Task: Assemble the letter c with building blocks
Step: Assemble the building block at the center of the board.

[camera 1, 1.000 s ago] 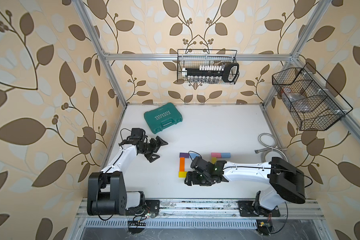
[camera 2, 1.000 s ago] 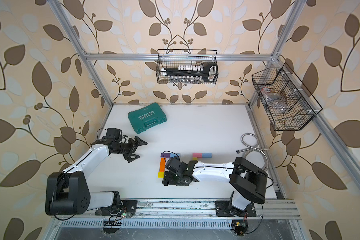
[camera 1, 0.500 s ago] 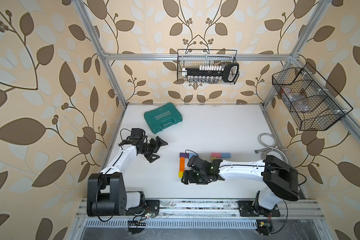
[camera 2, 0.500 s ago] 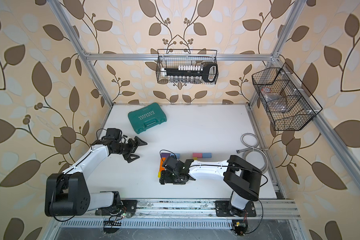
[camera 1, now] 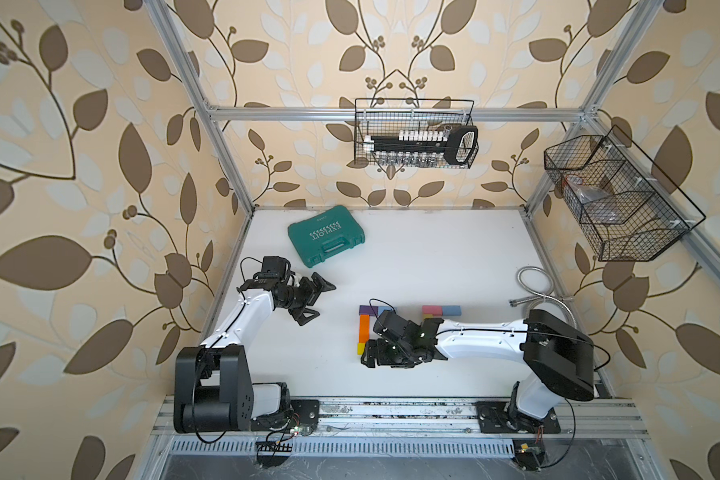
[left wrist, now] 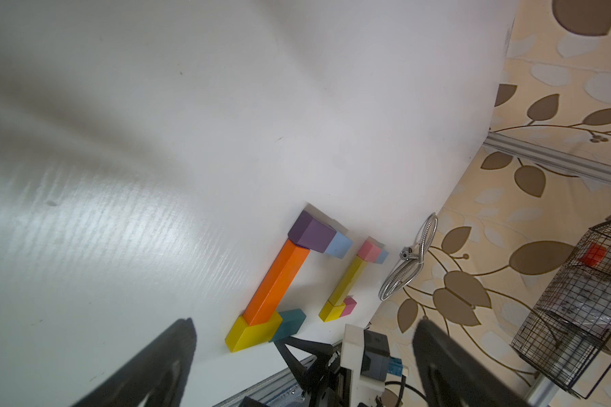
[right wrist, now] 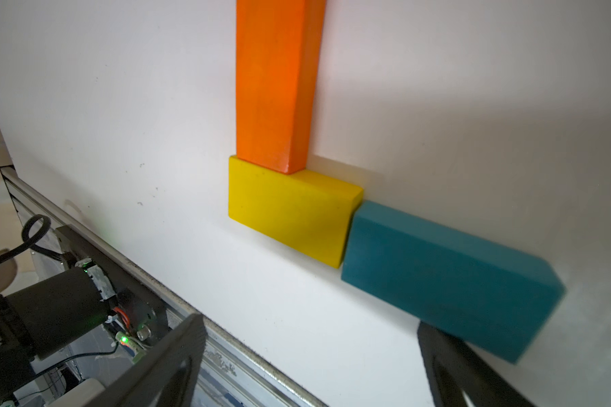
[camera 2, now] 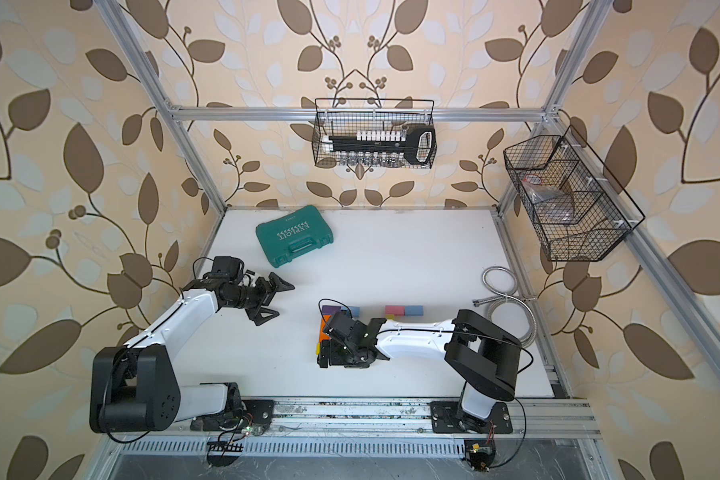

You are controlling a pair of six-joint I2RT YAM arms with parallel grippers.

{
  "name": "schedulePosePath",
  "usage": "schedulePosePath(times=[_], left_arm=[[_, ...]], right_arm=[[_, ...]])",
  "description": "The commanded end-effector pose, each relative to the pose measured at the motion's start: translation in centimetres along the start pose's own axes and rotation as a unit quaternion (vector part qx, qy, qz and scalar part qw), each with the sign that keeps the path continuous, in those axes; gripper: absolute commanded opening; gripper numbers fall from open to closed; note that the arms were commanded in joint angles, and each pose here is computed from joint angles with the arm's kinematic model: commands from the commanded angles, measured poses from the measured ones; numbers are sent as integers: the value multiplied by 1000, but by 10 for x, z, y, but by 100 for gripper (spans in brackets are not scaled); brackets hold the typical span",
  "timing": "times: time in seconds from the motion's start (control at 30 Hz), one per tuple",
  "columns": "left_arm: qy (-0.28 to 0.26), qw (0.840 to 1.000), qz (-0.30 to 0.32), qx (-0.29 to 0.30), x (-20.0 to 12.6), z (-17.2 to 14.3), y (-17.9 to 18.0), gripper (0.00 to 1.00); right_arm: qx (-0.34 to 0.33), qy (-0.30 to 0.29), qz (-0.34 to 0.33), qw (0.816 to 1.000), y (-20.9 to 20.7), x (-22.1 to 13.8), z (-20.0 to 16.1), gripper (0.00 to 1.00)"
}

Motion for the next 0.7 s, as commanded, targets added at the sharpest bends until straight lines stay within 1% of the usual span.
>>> schedulePosePath(times=[0.0,0.53,0.67], left_arm=[[-21,1000,-4,13,-9,4,-6,99],[-20,1000,-6,12,-10,4,-7,99],[-21,1000,-7,14,-10,4,-7,99]], right_arm=[[-2,1,-11,1000,-2,6,3,93],[1,7,-2,1000,2,9,4,93],[0,11,9,1000,6,6,1,93]])
Point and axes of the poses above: each gripper's point midway between its finger pads, its own x axis out along the fingers, its own y axis along the line the jaws close on, z = x × y, the point moved 7 cm from there along -x, back along the fingers, and after that the axes turned 12 degrees about x, right-handed, at the moved point
